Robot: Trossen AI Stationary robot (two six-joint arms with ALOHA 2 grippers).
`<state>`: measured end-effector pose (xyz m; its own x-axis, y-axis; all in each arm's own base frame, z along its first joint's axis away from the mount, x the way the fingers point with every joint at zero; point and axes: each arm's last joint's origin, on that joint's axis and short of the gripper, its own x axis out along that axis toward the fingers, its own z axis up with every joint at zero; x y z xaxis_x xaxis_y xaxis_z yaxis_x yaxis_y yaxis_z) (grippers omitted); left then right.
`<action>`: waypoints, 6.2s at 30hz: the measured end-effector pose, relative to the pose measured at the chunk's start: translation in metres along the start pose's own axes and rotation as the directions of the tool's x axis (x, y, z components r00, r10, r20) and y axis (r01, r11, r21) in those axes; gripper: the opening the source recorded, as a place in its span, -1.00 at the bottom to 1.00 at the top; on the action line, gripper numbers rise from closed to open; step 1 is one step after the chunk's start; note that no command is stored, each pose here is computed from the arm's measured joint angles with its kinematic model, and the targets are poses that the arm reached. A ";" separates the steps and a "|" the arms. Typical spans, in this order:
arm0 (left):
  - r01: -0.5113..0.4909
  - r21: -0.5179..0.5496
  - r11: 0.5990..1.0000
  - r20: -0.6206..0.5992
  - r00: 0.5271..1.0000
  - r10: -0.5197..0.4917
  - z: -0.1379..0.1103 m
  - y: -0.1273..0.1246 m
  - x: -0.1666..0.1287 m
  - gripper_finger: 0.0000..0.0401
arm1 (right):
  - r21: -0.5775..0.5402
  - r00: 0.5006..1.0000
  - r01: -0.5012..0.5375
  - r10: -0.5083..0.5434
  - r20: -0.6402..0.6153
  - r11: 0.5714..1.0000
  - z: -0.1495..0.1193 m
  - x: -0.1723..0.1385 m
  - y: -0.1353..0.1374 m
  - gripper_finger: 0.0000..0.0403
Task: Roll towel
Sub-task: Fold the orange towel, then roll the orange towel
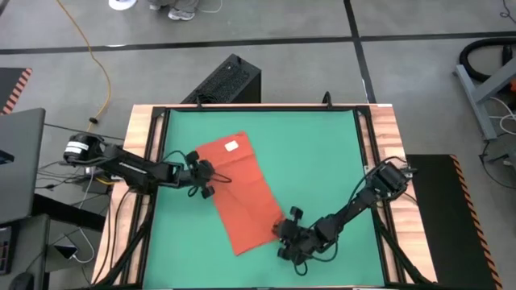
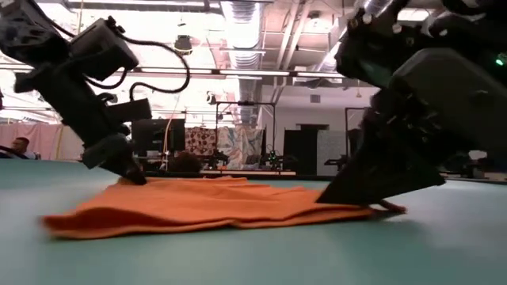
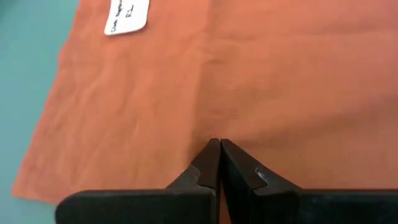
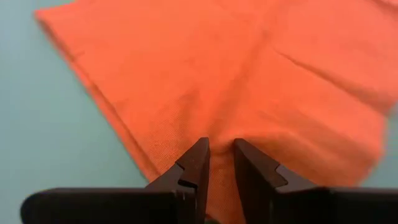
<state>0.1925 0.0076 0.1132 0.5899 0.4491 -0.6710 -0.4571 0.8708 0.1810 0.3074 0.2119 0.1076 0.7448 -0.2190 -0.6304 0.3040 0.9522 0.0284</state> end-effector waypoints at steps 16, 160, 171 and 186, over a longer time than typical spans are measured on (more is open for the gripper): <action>0.330 -0.026 0.944 0.251 0.916 -0.314 0.044 -0.023 -0.017 -1.00 | -0.447 0.976 0.214 -0.175 0.128 0.869 0.091 0.034 -0.054 -0.52; 0.397 0.069 0.915 0.014 0.917 -0.399 0.182 0.019 -0.044 -1.00 | -0.273 0.989 0.110 -0.077 0.127 0.956 0.086 -0.068 -0.018 -0.99; 0.412 -0.188 0.891 0.274 0.893 -0.356 0.034 -0.034 -0.098 -1.00 | -0.309 0.968 -0.175 0.222 0.121 0.935 0.098 0.026 -0.015 -0.99; 0.408 -0.297 0.863 0.248 0.906 -0.343 -0.023 -0.064 -0.069 -1.00 | -0.200 0.982 -0.138 0.106 -0.159 0.970 0.063 0.049 -0.030 -0.99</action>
<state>0.1659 -0.0834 0.1315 0.8562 0.1580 -0.4919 -0.3519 0.8755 -0.3313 0.3717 0.1594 0.1246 0.6690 -0.0798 -0.7390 0.0734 0.9965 -0.0412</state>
